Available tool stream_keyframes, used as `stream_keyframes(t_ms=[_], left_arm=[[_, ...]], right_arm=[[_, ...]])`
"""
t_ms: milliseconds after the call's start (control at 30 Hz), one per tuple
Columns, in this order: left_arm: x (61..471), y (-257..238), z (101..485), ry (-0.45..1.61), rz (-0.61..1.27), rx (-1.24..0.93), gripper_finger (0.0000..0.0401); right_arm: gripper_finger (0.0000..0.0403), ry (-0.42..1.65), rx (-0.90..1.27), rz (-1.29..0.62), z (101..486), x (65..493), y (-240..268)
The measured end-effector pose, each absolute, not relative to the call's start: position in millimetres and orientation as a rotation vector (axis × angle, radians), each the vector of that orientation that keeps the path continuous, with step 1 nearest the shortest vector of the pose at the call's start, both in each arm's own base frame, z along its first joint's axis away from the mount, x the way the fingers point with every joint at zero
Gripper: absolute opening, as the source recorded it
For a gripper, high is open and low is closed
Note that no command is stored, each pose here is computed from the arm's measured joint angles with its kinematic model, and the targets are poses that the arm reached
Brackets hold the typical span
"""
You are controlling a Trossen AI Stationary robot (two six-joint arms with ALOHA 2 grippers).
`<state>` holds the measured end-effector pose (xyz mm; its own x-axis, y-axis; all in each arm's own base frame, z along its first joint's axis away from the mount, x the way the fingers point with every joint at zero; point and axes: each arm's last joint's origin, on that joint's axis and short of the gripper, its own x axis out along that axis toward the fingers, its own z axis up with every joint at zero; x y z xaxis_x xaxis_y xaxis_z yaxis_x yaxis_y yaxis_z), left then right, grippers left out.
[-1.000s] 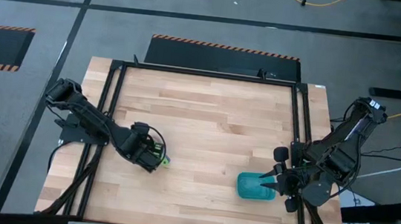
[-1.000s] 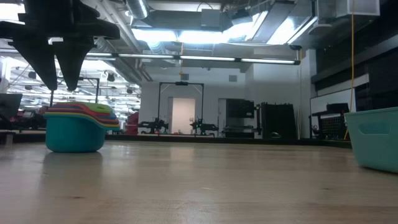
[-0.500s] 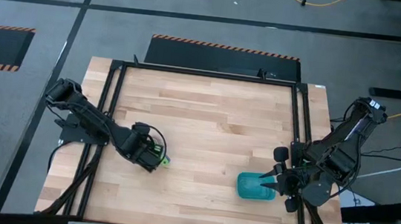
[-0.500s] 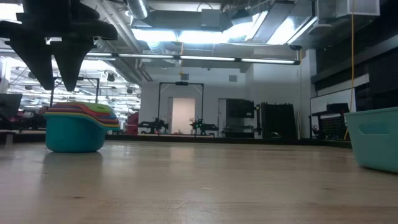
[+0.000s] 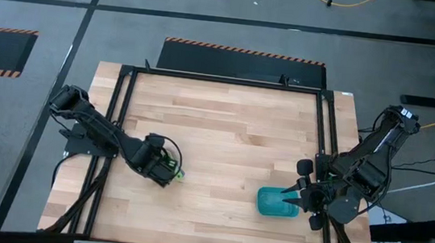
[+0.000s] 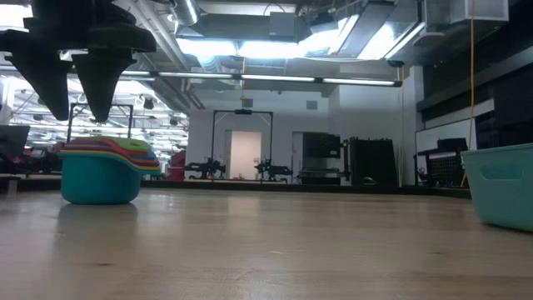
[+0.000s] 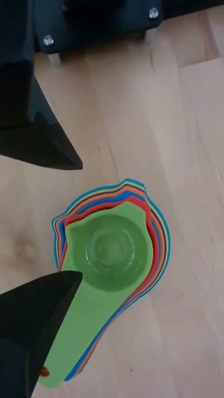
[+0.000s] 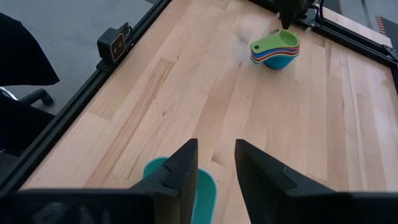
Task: Nest measuring cups in basket
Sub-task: Put the stacked nesting measuring cups into the blue bin
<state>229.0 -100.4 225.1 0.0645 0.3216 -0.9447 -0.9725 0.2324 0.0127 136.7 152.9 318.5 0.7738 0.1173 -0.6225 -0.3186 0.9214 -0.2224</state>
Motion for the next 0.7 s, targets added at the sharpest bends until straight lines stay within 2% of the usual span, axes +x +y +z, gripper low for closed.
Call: stream_keyframes(t_ms=[333, 700], left_arm=[[229, -111, 230, 0.991, 1.160, -0.910, 0.0276], [235, -173, 264, 0.823, 0.822, -1.185, 0.0275]], right_arm=[[0.0112, 0.646, -0.326, 0.240, 319, 137, 153], [0.0112, 0.646, -0.327, 0.241, 319, 137, 153]])
